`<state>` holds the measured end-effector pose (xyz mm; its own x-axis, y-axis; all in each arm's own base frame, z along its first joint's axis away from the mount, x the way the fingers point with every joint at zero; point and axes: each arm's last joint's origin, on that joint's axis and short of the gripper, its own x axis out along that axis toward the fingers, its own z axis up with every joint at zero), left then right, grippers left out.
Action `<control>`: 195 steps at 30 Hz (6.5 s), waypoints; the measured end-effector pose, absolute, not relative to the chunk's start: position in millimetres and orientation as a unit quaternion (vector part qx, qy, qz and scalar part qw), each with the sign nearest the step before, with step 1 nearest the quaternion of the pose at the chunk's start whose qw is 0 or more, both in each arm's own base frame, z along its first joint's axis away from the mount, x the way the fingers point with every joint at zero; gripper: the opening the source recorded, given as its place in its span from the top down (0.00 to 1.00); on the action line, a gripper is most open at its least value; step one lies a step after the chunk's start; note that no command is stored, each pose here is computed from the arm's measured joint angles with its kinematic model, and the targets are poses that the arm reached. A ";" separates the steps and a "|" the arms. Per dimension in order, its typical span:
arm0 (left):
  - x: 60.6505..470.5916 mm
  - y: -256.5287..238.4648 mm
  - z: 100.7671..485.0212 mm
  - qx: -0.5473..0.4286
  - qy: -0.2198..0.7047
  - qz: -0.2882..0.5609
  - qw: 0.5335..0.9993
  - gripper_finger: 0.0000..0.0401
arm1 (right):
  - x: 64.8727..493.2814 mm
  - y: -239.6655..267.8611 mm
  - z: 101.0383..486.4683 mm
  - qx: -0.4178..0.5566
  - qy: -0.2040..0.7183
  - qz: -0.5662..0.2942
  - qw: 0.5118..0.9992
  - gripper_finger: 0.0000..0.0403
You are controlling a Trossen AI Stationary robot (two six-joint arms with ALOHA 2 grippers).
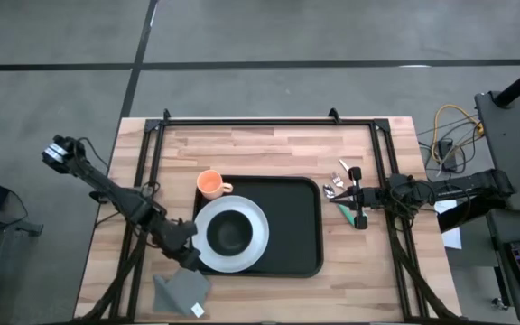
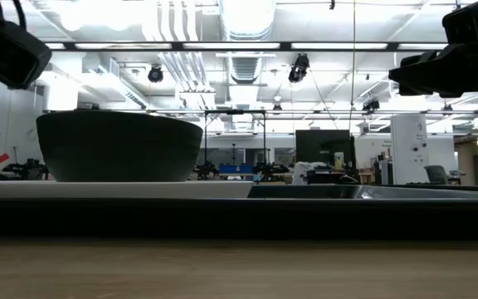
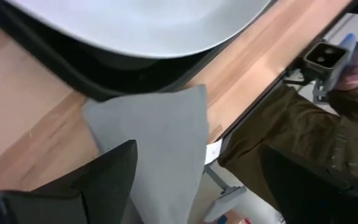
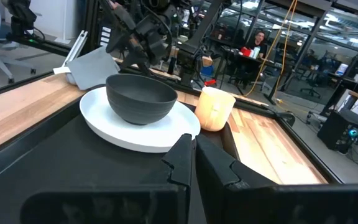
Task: Set up tray
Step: Put the grey napkin on the black serving tray
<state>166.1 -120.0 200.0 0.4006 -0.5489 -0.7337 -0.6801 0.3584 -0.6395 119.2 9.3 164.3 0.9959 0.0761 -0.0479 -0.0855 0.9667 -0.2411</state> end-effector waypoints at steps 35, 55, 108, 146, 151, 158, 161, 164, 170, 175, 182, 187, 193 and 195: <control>157.7 -135.5 185.5 -0.592 0.590 0.135 0.532 0.21 | 119.2 9.3 164.2 -0.122 0.019 0.041 0.991 0.98; 177.2 -153.1 163.0 -0.575 0.606 0.094 0.542 0.48 | 119.2 9.3 164.2 -0.122 0.019 0.041 0.991 0.98; 289.6 -157.9 199.3 -0.395 0.456 -0.164 0.781 1.00 | 119.2 9.3 164.2 -0.122 0.019 0.041 0.991 0.98; 394.0 -97.5 233.9 -0.231 0.313 -0.173 0.905 1.00 | 119.2 9.3 164.2 -0.122 0.019 0.041 0.991 0.98; 398.6 -93.6 236.9 -0.222 0.282 -0.173 0.917 1.00 | 119.2 9.3 164.2 -0.122 0.019 0.041 0.991 0.98; 403.2 -86.0 231.5 -0.211 0.271 -0.120 0.932 1.00 | 119.2 9.3 164.3 -0.122 0.019 0.041 0.991 0.98; 407.2 -80.7 228.5 -0.214 0.254 -0.107 0.937 1.00 | 119.2 9.3 164.2 -0.122 0.019 0.041 0.991 0.98; 412.9 -74.7 224.6 -0.224 0.231 -0.090 0.943 1.00 | 119.2 9.3 164.0 -0.123 0.020 0.041 0.991 0.98; 416.9 -60.8 212.2 -0.237 0.206 -0.052 0.948 1.00 | 119.2 9.3 163.6 -0.123 0.022 0.041 0.991 0.98; 420.0 -50.3 202.4 -0.262 0.167 -0.031 0.950 1.00 | 119.6 9.3 163.3 -0.122 0.024 0.042 0.991 0.98; 422.2 -43.3 191.9 -0.267 0.151 0.010 0.952 1.00 | 119.5 9.4 163.2 -0.122 0.024 0.042 0.991 0.98; 422.9 -42.1 192.9 -0.268 0.135 0.036 0.953 1.00 | 119.6 9.4 163.1 -0.123 0.024 0.042 0.991 0.98; 423.0 -39.7 192.9 -0.269 0.123 0.074 0.952 1.00 | 119.6 9.3 163.1 -0.123 0.025 0.042 0.991 0.98; 422.9 -38.9 192.8 -0.274 0.120 0.084 0.951 1.00 | 119.6 9.3 163.1 -0.123 0.025 0.042 0.991 0.98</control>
<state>422.9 -38.9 192.8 0.9572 0.0936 -0.2738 -0.2250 0.8357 -0.5009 119.6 9.3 163.1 0.9953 0.0765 -0.0589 -0.0885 0.9665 -0.2409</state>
